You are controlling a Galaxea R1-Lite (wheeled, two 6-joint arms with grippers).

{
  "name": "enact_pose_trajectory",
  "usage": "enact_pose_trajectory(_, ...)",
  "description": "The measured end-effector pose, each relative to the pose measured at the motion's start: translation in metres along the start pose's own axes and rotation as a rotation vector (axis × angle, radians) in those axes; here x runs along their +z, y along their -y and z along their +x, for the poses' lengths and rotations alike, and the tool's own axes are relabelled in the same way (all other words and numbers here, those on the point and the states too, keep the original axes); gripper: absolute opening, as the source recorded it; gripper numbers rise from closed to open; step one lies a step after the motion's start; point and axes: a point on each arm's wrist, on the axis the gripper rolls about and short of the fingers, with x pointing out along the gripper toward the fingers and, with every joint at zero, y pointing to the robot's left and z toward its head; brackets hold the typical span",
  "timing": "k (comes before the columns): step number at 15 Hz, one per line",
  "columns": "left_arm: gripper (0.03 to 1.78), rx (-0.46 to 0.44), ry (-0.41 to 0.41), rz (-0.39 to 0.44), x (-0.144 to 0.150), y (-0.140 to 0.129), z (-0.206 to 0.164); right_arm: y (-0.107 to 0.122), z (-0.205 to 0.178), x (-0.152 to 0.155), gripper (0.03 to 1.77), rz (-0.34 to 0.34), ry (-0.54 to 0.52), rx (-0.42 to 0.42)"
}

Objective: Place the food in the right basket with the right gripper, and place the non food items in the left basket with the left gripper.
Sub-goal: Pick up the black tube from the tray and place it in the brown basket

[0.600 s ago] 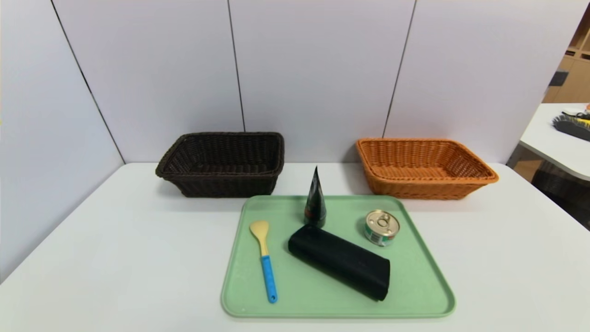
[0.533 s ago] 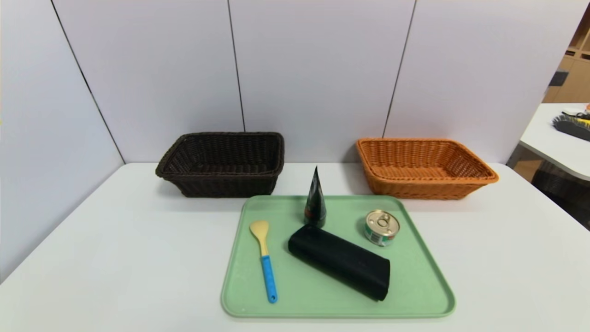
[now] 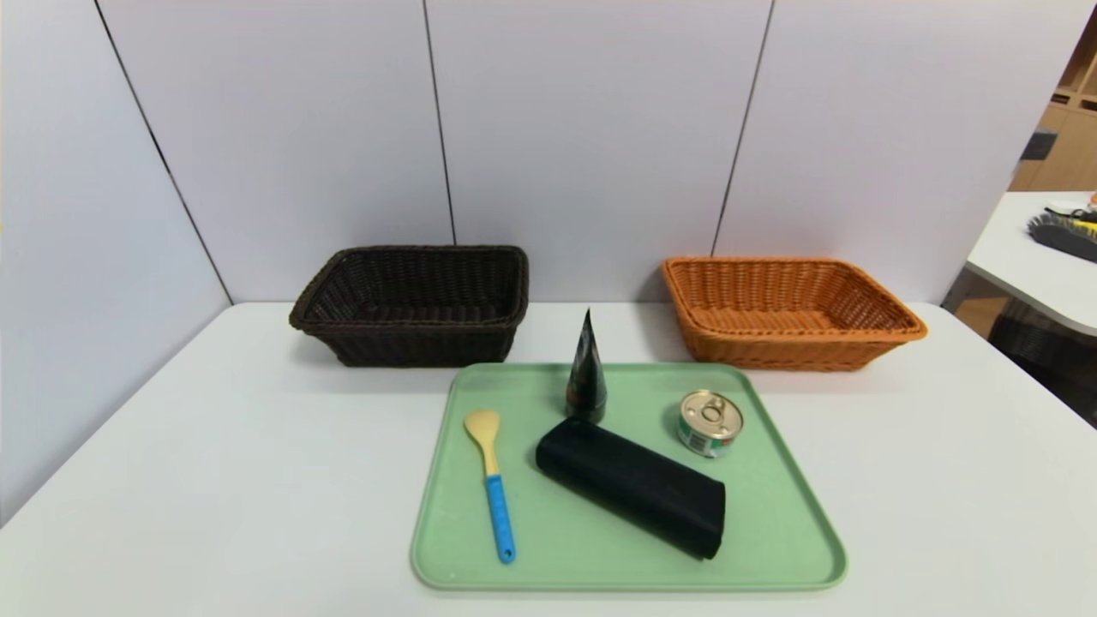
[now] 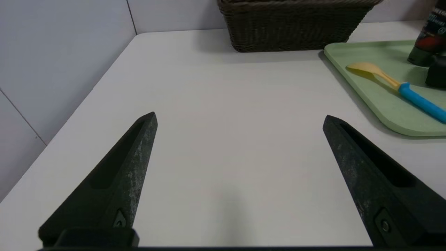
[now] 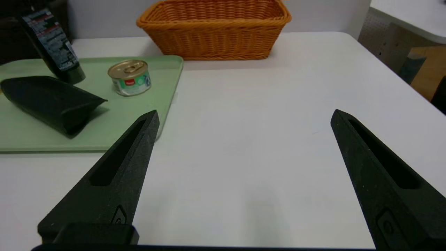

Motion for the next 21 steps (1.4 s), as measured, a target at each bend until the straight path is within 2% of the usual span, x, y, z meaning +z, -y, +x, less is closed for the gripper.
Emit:
enact_pose_trajectory(2, 1.69, -0.005, -0.018, 0.001, 0.024, 0.000, -0.004, -0.001, -0.006, 0.034, 1.70, 0.001, 0.002, 0.013)
enact_pose_trajectory(6, 1.69, -0.012, -0.016, -0.007, 0.095, -0.002, 0.007, -0.003, 0.003, 0.117, 1.70, 0.013, 0.013, 0.072)
enact_pose_trajectory(9, 1.69, -0.048, 0.018, -0.012, 0.147, -0.002, 0.035, -0.006, 0.032, 0.174, 1.70, 0.046, 0.008, 0.115)
enact_pose_trajectory(12, 1.69, -0.045, 0.045, -0.013, 0.188, -0.003, 0.075, -0.008, 0.073, 0.214, 1.70, 0.047, -0.013, 0.128)
enact_pose_trajectory(16, 1.69, -0.006, 0.016, -0.013, 0.205, -0.005, 0.120, -0.012, 0.129, 0.232, 1.70, 0.011, 0.010, 0.136)
enact_pose_trajectory(21, 1.69, -0.055, -0.104, -0.045, 0.186, 0.001, 0.148, -0.021, 0.161, 0.204, 1.70, 0.018, -0.127, 0.191)
